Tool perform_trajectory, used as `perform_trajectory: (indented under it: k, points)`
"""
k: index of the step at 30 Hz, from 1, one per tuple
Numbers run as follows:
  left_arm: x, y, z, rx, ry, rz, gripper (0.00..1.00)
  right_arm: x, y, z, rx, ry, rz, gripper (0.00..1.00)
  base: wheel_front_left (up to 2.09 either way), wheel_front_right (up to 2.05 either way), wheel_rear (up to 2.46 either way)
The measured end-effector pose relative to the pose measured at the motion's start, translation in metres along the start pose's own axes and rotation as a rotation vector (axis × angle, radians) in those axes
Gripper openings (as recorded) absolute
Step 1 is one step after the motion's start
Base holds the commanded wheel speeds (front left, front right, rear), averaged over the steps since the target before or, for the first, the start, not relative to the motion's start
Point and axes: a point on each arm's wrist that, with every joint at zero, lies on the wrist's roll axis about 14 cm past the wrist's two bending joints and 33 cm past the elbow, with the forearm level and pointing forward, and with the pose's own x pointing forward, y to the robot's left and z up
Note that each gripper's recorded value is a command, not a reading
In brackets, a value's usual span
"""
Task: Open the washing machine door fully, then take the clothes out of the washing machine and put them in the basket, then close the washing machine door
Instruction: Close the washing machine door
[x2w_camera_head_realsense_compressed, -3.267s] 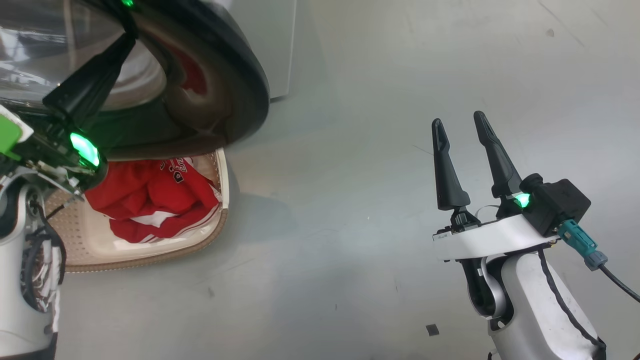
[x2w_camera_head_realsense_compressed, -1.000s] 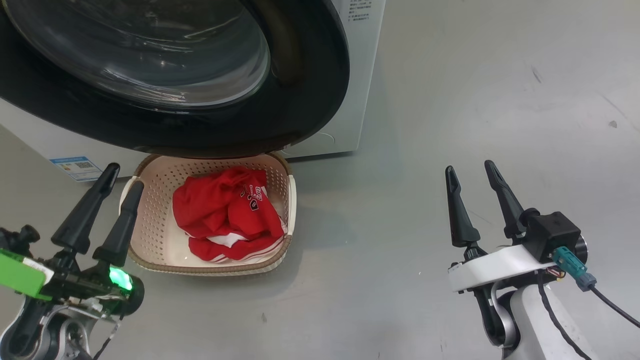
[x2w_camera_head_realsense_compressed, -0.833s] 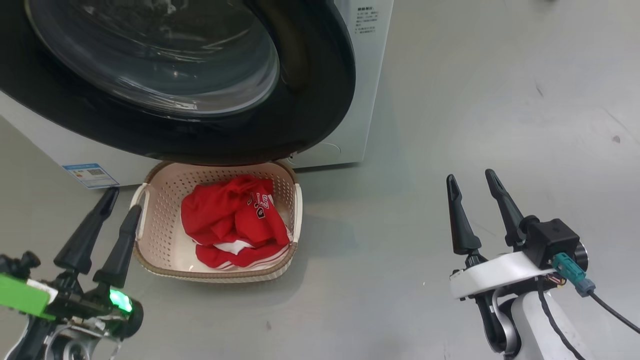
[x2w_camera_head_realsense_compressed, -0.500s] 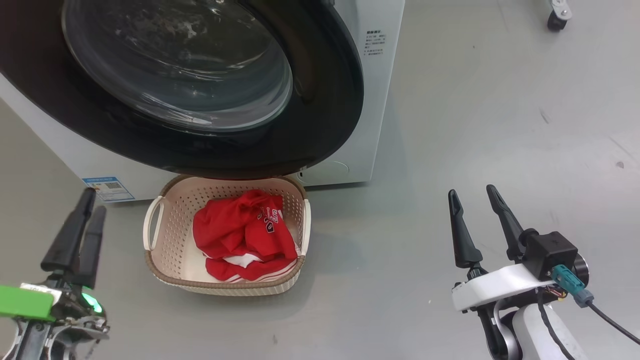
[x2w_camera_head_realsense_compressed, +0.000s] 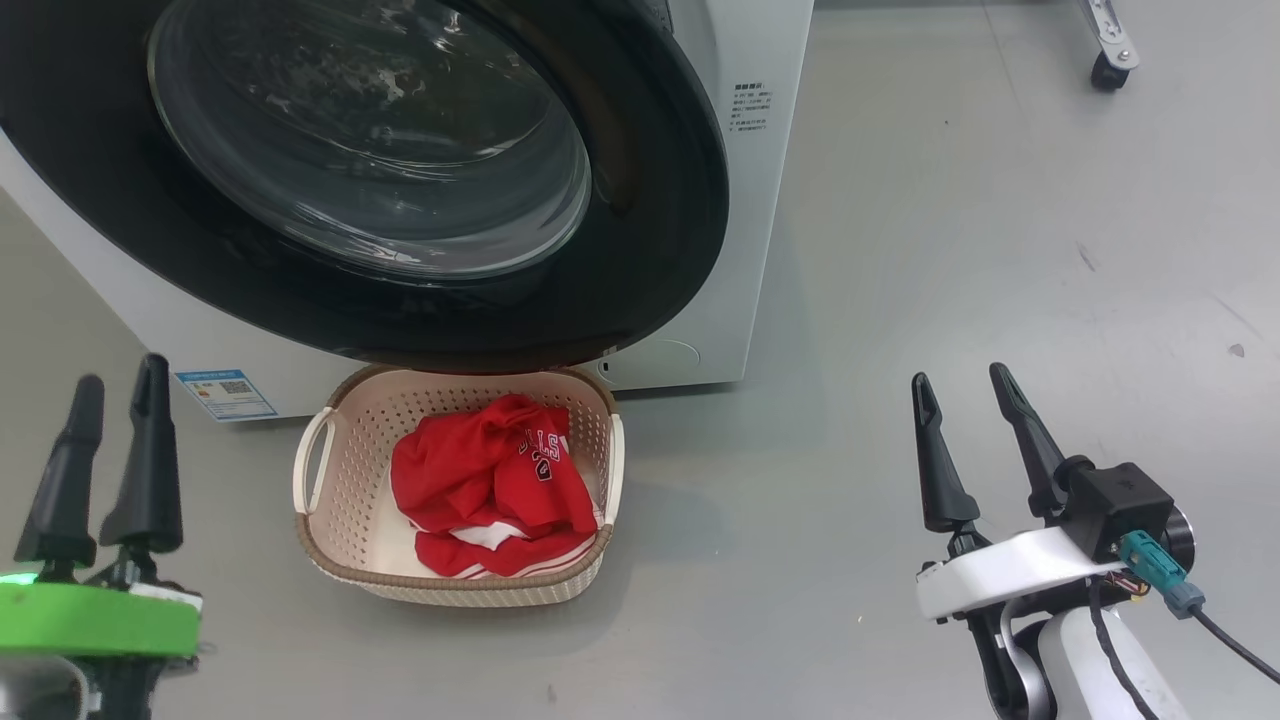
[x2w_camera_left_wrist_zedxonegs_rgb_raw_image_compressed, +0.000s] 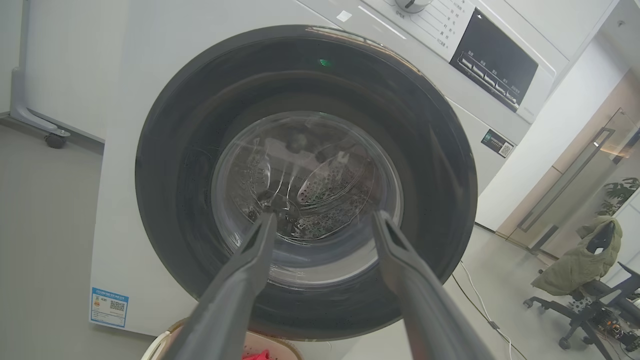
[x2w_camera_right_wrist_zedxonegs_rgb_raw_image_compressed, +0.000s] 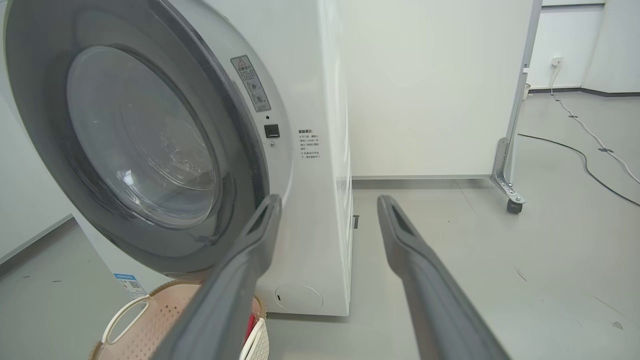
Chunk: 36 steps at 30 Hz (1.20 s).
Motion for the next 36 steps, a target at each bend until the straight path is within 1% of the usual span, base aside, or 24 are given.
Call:
perform_trajectory:
  k: [4,6,8,14,17,24,36]
  points:
    - [-0.014,0.012,-0.022,0.152,0.065,0.043,1.00,-0.005,-0.001,-0.002,-0.010,0.008,-0.005,1.00,0.00,0.00,0.00]
    - [-0.023,0.017,-0.030,0.251,0.094,0.056,1.00,-0.008,-0.001,-0.003,-0.017,0.011,-0.006,1.00,0.00,0.00,0.00]
    - [-0.030,0.021,-0.038,0.315,0.124,0.063,1.00,-0.013,-0.002,-0.006,-0.016,0.023,-0.010,1.00,0.00,0.00,0.00]
    - [-0.048,0.026,-0.053,0.448,0.168,0.101,1.00,-0.028,-0.002,-0.017,-0.022,0.060,-0.017,1.00,0.00,0.00,0.00]
    - [-0.055,0.030,-0.060,0.497,0.185,0.121,1.00,-0.031,-0.001,-0.019,-0.034,0.070,-0.013,1.00,0.00,0.00,0.00]
    - [-0.063,0.030,-0.078,0.514,0.206,0.139,1.00,-0.032,0.002,-0.021,-0.051,0.074,-0.001,1.00,0.00,0.00,0.00]
    - [-0.065,0.028,-0.087,0.511,0.192,0.161,1.00,-0.032,-0.003,-0.021,-0.060,0.076,-0.027,1.00,0.00,0.00,0.00]
